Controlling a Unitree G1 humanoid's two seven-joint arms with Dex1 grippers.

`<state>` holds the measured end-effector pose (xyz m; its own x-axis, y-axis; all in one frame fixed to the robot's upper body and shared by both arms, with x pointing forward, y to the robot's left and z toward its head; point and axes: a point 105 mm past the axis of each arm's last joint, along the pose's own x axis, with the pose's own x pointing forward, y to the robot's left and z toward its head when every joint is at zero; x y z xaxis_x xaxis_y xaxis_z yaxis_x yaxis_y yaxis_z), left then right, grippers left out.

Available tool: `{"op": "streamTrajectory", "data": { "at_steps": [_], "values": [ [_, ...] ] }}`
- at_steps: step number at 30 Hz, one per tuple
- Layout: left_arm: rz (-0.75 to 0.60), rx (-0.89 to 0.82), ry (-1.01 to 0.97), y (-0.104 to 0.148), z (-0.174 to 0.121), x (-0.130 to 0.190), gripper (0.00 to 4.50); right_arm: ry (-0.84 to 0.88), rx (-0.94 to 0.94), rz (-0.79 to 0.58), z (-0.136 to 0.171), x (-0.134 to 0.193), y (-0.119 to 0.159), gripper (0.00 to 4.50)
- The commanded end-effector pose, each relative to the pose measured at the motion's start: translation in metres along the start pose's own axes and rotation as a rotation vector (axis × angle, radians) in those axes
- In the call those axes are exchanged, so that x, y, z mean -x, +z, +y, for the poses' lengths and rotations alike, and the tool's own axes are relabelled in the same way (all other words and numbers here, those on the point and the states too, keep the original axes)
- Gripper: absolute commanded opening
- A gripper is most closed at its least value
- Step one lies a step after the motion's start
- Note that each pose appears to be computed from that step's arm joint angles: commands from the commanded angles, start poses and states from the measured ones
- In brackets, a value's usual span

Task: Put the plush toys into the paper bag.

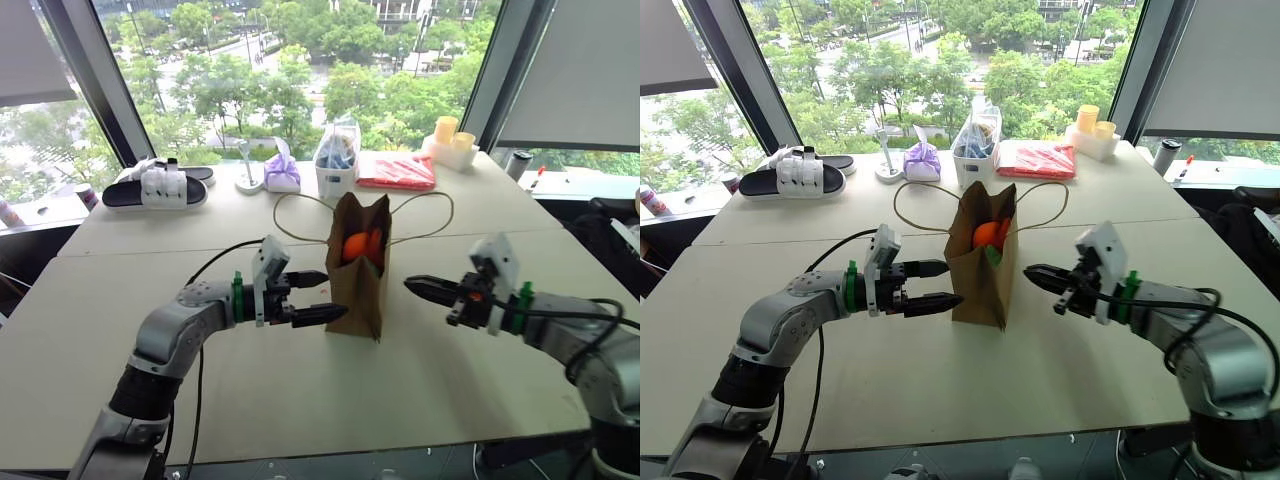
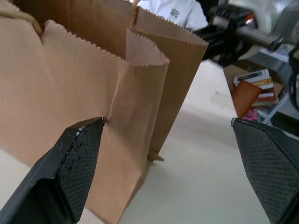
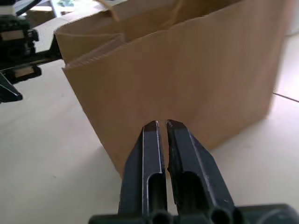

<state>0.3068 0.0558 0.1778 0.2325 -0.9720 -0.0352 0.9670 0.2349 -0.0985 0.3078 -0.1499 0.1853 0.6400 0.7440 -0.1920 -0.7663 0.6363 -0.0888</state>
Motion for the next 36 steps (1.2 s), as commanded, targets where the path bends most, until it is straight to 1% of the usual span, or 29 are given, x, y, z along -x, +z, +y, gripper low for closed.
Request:
{"op": "streamTrajectory", "data": {
  "at_steps": [1,5,9,13,19,23,27,31,33,34,35,36],
  "values": [
    [-0.035,-0.053,0.018,0.014,0.0,-0.007,4.5,-0.028,0.071,-0.045,-0.017,-0.017,0.018,0.04],
    [-0.043,-0.056,0.03,0.014,0.0,-0.011,4.5,0.01,0.088,-0.057,-0.019,-0.029,0.025,0.04],
    [-0.045,-0.062,0.061,0.013,0.002,-0.015,4.5,0.06,0.091,-0.051,-0.012,-0.034,0.024,0.04],
    [-0.056,-0.075,0.118,0.012,0.007,-0.025,4.5,0.11,0.081,-0.025,-0.002,-0.04,0.018,0.04],
    [-0.062,-0.066,0.114,0.011,0.0,-0.036,4.5,0.114,0.072,-0.014,0.002,-0.043,0.013,0.04],
    [-0.048,-0.071,0.235,0.01,0.013,-0.037,4.5,0.101,0.081,-0.008,0.001,-0.042,0.012,0.04],
    [-0.022,-0.063,0.298,0.005,0.017,-0.036,4.5,0.092,0.081,-0.015,0.0,-0.04,0.014,0.04],
    [-0.024,-0.039,0.352,0.005,0.02,-0.037,4.5,0.089,0.081,-0.013,0.001,-0.04,0.013,0.04],
    [-0.034,-0.017,0.369,0.007,0.021,-0.038,3.97,0.086,0.081,-0.013,0.0,-0.04,0.013,0.0],
    [-0.041,-0.004,0.369,0.008,0.019,-0.039,3.63,0.083,0.082,-0.01,0.0,-0.04,0.012,0.0],
    [-0.045,0.005,0.369,0.009,0.018,-0.04,3.21,0.08,0.084,-0.008,0.0,-0.04,0.012,0.0],
    [-0.05,0.012,0.373,0.011,0.017,-0.04,2.66,0.078,0.084,-0.007,0.0,-0.04,0.011,0.0]
  ]
}}
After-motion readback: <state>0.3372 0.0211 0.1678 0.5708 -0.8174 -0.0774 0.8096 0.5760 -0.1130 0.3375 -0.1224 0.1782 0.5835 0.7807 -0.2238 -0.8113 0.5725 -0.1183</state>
